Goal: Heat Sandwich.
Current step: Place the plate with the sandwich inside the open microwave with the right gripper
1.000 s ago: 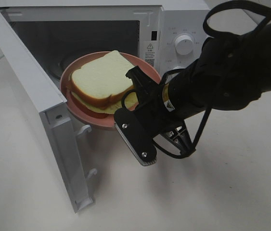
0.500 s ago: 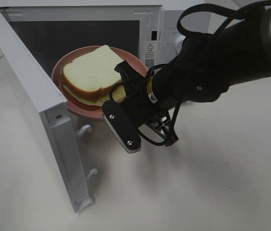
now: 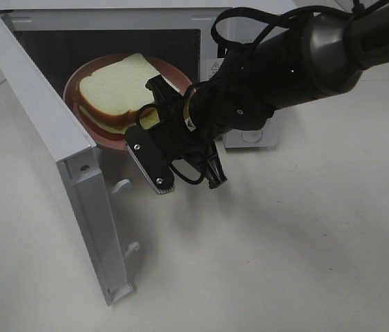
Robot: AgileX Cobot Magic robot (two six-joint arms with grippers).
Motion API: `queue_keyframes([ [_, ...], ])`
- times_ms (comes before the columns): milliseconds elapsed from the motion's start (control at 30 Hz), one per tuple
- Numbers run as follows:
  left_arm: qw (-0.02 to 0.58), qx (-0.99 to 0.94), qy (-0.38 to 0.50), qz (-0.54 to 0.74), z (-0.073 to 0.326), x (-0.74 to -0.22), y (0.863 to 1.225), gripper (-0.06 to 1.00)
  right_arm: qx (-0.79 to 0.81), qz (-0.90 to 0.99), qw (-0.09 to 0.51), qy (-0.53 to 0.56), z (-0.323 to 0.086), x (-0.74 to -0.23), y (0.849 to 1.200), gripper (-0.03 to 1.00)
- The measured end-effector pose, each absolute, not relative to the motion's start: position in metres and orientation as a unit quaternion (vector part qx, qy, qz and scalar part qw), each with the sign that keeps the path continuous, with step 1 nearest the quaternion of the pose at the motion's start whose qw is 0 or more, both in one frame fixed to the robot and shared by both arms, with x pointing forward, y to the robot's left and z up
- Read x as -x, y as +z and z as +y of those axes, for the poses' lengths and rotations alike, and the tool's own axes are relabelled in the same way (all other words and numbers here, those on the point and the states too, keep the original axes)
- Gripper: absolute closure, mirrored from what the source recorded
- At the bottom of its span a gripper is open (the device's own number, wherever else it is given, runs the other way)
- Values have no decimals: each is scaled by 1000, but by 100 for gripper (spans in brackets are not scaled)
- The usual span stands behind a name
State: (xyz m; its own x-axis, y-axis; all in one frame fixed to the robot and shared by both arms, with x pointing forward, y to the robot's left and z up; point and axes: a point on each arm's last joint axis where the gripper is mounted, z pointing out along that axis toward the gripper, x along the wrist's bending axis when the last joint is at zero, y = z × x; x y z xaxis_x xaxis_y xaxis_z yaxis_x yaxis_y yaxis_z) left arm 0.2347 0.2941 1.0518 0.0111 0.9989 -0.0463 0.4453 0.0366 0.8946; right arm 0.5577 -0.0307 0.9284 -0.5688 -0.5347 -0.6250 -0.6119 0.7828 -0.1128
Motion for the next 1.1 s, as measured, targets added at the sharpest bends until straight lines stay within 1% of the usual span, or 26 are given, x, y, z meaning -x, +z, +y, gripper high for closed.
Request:
queue_keyframes([
  [533,380,-596,364,607,296,-235,1052,-5,288,880,370,73,-5,-606,925,91],
  [900,378,-596,366,607,296,-235,1052,-5,257,884,382,81,-1,-629,918,91],
  [1100,378,-596,366,607,296,-235,1052,-5,233,883,395,103,2,-639,917,91],
])
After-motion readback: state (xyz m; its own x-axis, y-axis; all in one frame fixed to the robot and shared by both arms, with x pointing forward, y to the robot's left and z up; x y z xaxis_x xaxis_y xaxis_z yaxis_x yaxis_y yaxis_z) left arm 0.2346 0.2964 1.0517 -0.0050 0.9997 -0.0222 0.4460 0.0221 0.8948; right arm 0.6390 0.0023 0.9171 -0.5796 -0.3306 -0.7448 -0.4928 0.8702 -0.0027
